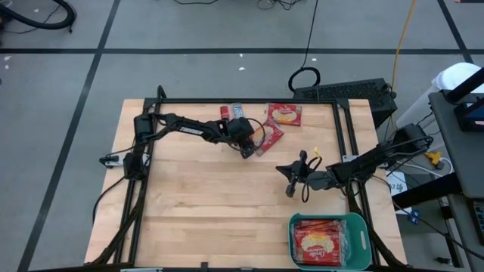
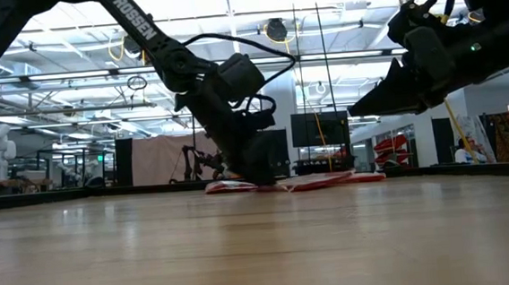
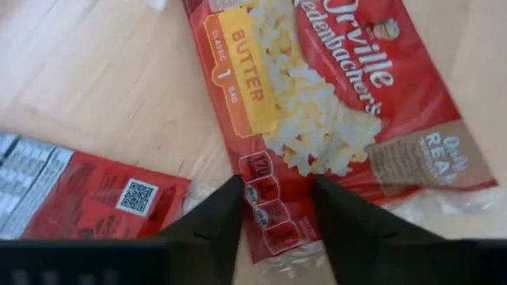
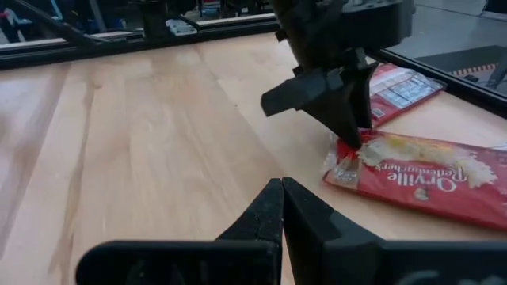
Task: Sort popcorn bags into baskets
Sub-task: Put the bottom popcorn bag into the green bin
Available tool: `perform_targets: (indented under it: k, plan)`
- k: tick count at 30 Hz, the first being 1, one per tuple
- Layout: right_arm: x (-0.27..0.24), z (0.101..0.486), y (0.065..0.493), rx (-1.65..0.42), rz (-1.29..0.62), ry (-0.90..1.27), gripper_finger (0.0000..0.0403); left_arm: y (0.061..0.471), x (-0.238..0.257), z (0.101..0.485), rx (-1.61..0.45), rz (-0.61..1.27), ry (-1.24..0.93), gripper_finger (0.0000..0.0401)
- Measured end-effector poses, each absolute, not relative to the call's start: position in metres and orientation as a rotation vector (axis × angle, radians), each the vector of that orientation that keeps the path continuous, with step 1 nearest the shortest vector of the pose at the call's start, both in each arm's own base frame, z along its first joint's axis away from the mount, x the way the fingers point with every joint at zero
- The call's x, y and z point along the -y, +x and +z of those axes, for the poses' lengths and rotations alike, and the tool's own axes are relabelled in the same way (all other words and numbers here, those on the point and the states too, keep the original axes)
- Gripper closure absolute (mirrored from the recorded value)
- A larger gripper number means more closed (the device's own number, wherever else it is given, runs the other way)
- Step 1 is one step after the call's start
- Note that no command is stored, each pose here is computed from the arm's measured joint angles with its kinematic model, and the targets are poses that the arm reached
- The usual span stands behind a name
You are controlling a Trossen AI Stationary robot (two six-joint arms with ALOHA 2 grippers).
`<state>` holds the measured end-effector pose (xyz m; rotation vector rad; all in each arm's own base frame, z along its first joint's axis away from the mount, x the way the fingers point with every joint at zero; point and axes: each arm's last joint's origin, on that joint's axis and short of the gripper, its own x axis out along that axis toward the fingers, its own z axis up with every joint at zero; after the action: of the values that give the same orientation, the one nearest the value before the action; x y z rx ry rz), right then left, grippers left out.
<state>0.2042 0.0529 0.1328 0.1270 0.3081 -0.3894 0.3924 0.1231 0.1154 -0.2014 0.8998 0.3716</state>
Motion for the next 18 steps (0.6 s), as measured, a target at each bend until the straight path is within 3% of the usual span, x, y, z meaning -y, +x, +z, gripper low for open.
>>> perform_targets:
  k: [6, 14, 18]
  plan:
    - [-0.053, 0.135, 0.205, -0.276, -0.394, 0.183, 0.0403, 0.396, -0.112, 0.117, -0.914, 0.263, -0.010, 0.0383]
    - [-0.049, 0.138, 0.207, -0.204, -0.479, 0.372, 0.0403, 0.397, -0.086, 0.148, -0.900, 0.259, 0.243, 0.0397]
    - [-0.049, 0.155, 0.220, -0.182, -0.400, 0.358, 0.0403, 0.397, -0.069, 0.165, -0.889, 0.292, 0.397, 0.0399]
